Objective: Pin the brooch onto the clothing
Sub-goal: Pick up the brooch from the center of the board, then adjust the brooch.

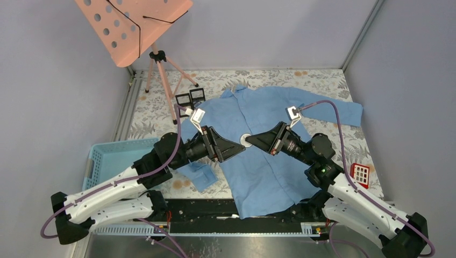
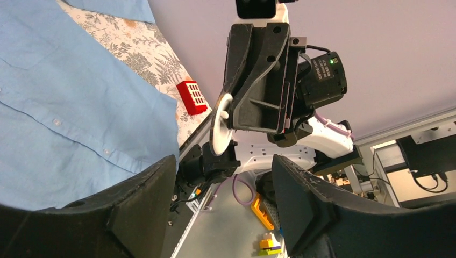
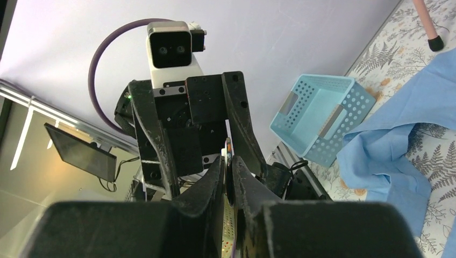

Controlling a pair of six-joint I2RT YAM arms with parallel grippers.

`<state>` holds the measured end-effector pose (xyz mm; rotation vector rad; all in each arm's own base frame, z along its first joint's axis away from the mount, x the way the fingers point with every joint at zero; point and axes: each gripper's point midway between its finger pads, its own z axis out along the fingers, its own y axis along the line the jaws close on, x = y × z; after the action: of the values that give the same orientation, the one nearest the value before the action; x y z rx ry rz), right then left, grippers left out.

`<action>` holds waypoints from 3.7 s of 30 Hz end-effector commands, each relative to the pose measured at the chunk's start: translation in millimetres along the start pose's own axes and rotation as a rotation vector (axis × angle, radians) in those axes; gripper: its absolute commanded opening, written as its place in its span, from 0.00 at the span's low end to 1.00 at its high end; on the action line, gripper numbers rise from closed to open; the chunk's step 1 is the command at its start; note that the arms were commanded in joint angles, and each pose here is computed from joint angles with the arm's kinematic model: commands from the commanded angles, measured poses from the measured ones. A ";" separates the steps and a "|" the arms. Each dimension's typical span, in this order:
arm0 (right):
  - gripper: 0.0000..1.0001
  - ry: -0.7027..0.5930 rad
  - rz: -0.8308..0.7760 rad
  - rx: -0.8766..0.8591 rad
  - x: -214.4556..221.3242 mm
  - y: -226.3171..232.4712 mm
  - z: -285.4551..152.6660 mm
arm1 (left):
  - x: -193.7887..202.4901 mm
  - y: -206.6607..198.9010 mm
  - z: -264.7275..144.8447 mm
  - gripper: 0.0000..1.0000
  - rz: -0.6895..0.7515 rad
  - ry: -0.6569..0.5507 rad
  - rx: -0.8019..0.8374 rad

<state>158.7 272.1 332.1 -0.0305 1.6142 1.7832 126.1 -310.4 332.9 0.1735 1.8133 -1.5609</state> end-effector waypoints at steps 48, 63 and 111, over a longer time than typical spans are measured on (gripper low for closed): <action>0.88 0.058 -0.222 0.072 -1.4 15.6 -21.1 | -16.1 -27.4 -1.7 0.00 0.338 0.256 0.259; 0.72 0.090 -0.241 0.069 1.4 8.2 -11.3 | -9.6 -6.0 -6.7 0.00 0.391 0.288 0.288; 0.43 0.139 -0.193 0.123 5.0 -3.6 -0.2 | -2.4 -5.0 -4.6 0.00 0.374 0.328 0.321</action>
<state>152.2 276.7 313.0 -0.2496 1.7812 1.6013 130.0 -305.7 326.0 0.8446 1.7313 -1.5729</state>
